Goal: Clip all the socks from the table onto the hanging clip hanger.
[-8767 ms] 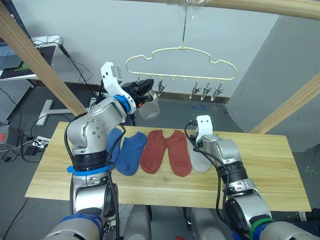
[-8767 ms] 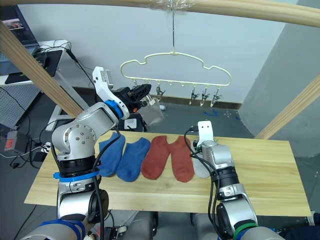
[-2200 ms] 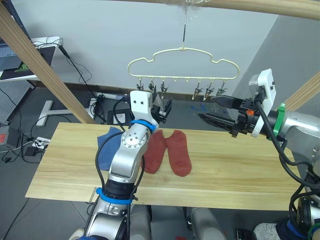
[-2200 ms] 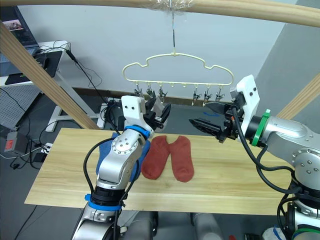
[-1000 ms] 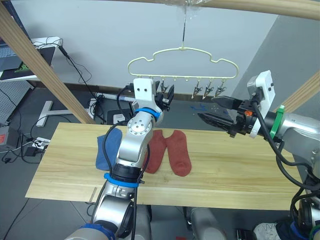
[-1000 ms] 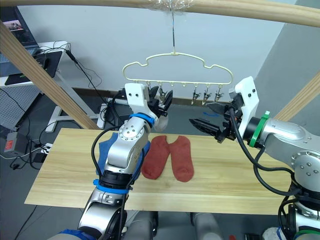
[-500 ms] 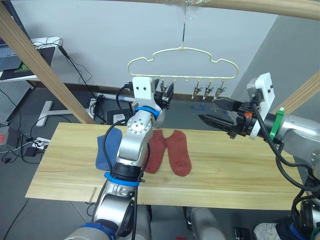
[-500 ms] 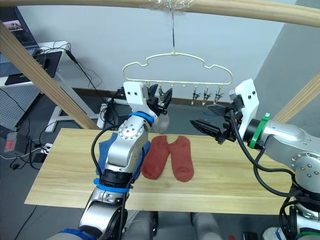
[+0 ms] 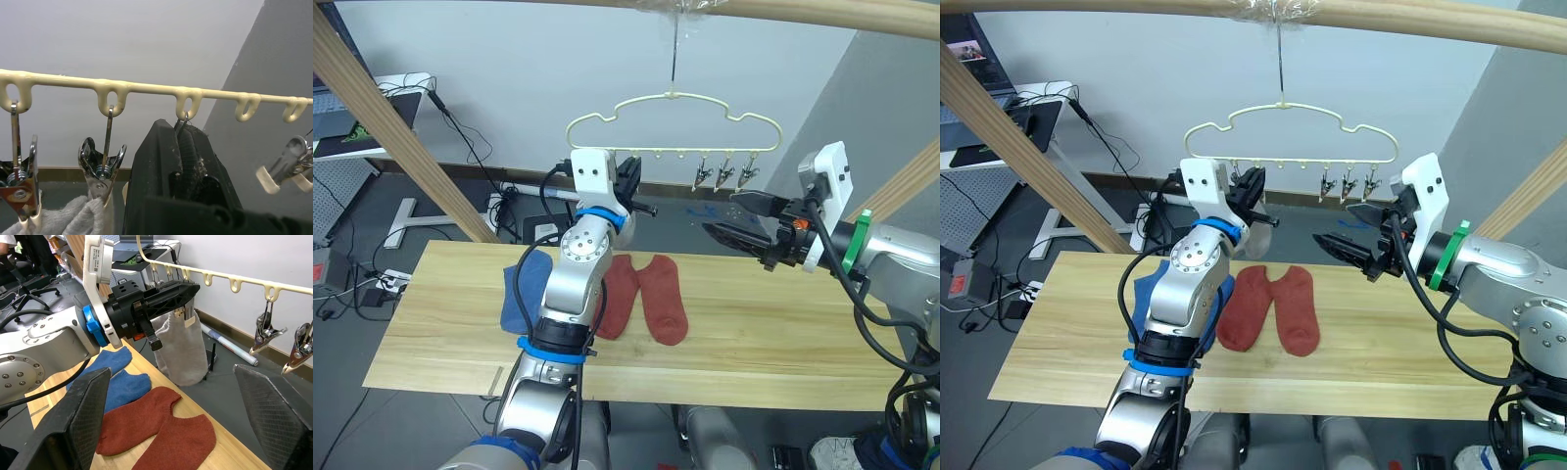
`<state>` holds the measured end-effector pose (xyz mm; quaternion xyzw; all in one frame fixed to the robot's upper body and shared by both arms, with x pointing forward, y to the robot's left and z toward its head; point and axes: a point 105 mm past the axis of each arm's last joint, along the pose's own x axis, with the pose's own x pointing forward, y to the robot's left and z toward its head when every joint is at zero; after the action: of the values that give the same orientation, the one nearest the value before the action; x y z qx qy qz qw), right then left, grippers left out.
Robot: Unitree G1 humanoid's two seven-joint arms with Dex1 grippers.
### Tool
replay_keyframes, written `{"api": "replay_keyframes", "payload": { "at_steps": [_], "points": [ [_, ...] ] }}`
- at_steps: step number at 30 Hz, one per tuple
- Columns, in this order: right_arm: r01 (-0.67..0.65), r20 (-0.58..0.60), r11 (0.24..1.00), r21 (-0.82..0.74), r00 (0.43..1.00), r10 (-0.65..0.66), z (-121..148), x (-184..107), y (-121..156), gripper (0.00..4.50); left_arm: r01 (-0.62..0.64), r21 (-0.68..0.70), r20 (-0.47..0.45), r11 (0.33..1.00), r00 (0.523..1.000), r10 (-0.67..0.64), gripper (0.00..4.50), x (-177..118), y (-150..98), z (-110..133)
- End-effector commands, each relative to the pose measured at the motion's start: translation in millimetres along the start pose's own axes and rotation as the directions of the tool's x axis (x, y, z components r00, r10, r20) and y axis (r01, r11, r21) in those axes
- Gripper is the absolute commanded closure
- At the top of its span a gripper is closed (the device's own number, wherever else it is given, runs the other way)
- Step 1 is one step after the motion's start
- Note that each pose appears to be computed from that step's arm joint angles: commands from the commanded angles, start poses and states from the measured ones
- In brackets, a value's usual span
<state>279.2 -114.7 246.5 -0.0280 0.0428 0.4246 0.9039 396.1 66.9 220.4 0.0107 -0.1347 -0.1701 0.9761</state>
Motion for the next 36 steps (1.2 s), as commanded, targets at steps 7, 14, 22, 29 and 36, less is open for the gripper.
{"api": "replay_keyframes", "payload": {
  "at_steps": [7,14,22,29,36],
  "points": [
    [0.123,-0.236,0.992,-0.014,0.964,-0.123,-56.6,24.1,-6.6,0.29,0.072,-0.246,0.012,0.967,0.997,-0.071,4.46,-7.8,16.7,28.4],
    [0.241,-0.361,0.968,-0.074,0.898,-0.252,-103.4,58.5,-17.2,0.15,0.123,-0.4,0.0,0.908,0.991,-0.134,4.47,-10.4,22.4,40.2],
    [0.311,-0.423,0.944,-0.112,0.845,-0.328,-142.9,93.1,-27.4,0.15,0.176,-0.476,-0.028,0.861,0.976,-0.215,4.47,-14.1,15.5,43.0],
    [0.323,-0.426,0.942,-0.087,0.843,-0.328,-153.2,115.4,-23.0,0.15,0.178,-0.491,-0.049,0.853,0.972,-0.231,4.47,-16.7,17.8,43.7],
    [0.311,-0.422,0.948,-0.068,0.852,-0.31,-154.7,136.1,-16.8,0.15,0.175,-0.484,-0.06,0.857,0.971,-0.232,4.47,-17.7,19.1,44.3]
  ]
}}
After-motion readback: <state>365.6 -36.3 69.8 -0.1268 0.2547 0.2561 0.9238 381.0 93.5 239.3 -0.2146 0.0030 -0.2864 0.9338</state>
